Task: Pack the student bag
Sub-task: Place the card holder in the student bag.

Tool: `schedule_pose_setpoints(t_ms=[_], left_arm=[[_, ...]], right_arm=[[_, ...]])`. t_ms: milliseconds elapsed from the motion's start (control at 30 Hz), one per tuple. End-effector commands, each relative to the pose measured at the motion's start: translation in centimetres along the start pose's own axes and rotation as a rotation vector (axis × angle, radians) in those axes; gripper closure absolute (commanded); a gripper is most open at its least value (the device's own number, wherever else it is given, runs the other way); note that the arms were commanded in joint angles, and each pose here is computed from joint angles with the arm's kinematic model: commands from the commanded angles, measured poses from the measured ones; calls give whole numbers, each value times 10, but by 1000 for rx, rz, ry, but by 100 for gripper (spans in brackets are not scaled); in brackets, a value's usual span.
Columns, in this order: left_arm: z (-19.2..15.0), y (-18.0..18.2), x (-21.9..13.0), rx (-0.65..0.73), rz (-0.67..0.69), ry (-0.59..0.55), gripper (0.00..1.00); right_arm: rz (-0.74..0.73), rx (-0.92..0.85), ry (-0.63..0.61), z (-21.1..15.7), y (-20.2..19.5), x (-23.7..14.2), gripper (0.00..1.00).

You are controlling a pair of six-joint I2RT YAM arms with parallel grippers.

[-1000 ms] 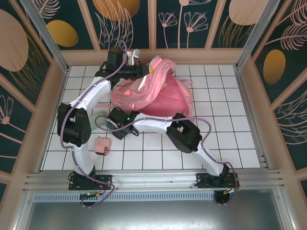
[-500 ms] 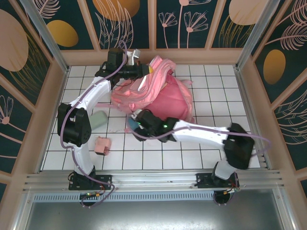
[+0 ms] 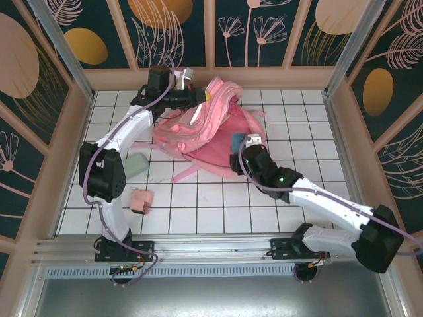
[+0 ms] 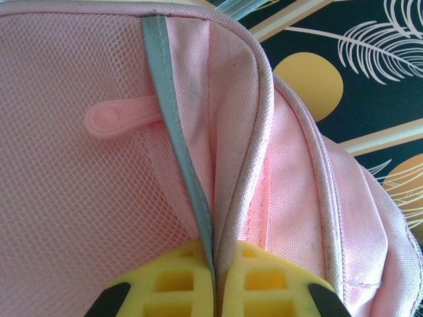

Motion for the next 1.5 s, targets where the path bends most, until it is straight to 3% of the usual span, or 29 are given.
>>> schedule_pose_setpoints(t_ms=[0, 400, 633, 767, 900, 1000, 1467], left_arm=[[19, -51, -25, 129, -112, -73, 100], [19, -53, -24, 110, -141, -57, 100], [19, -53, -24, 106, -145, -54, 100], [19, -53, -24, 107, -145, -51, 100], [19, -52, -23, 104, -146, -50, 100], [20, -52, -22, 103, -147, -50, 100], [23, -50, -20, 102, -144, -53, 100]], right_arm=[[39, 68, -47, 29, 2, 24, 48], [14, 217, 43, 93, 18, 169, 42], [-79, 338, 72, 84, 11, 236, 35], [-144, 354, 60, 81, 1, 251, 24], [-127, 351, 47, 86, 0, 252, 10], [-112, 320, 39, 87, 4, 247, 6], [-25, 263, -150, 73, 5, 116, 6]])
Point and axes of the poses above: each hand's point on the last joint's axis, 136 mm out from that joint toward the fingers, its own x axis out along the fingers, its own y axis along the line the jaws close on, z = x × y, the point moved 8 cm from there along -x, back along the fingers, and after that the axes turned 4 degrees about -x, right-handed, at the moved point
